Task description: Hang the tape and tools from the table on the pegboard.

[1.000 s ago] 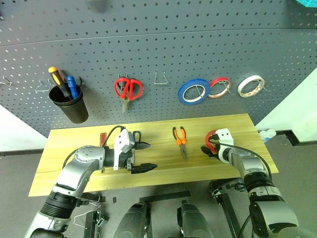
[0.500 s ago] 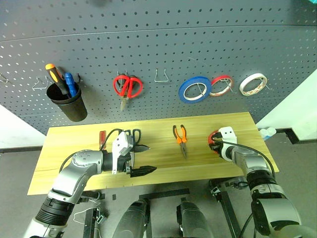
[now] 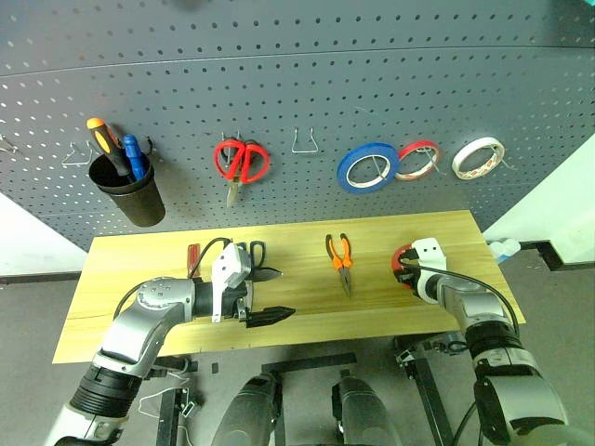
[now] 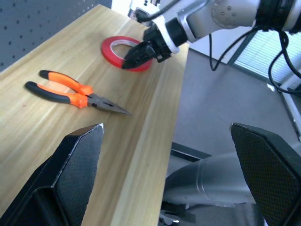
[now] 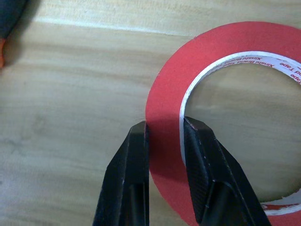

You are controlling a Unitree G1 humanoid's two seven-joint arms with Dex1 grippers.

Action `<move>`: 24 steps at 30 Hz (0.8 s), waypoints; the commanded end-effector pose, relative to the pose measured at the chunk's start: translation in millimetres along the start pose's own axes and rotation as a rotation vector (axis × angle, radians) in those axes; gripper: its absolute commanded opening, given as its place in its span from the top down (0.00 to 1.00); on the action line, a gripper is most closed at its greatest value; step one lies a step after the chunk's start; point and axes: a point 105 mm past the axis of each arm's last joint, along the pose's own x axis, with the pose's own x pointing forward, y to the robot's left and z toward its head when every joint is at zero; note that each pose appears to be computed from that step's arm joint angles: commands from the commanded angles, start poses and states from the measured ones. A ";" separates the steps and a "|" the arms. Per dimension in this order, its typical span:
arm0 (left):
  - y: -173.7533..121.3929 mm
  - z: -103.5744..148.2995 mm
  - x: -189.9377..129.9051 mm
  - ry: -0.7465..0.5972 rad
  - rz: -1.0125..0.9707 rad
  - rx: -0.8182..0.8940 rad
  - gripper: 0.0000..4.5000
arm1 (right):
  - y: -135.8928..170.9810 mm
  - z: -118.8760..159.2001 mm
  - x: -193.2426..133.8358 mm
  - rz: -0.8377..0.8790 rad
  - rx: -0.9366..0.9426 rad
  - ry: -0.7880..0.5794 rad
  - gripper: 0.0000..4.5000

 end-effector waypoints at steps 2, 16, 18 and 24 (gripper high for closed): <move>2.5 7.4 0.5 -0.026 -0.003 0.044 0.00 | 7.4 20.2 -23.8 0.042 -0.040 -0.067 0.85; 11.5 10.6 -6.7 -0.053 0.018 0.075 0.00 | 36.4 33.4 -85.8 0.083 -0.103 -0.132 0.85; 11.4 13.2 -9.7 -0.072 0.024 0.085 0.00 | 37.2 33.3 -91.3 0.081 -0.109 -0.134 0.85; 1.6 19.4 -30.4 -0.182 0.020 0.095 0.00 | 38.9 34.1 -111.8 0.116 -0.139 -0.173 0.85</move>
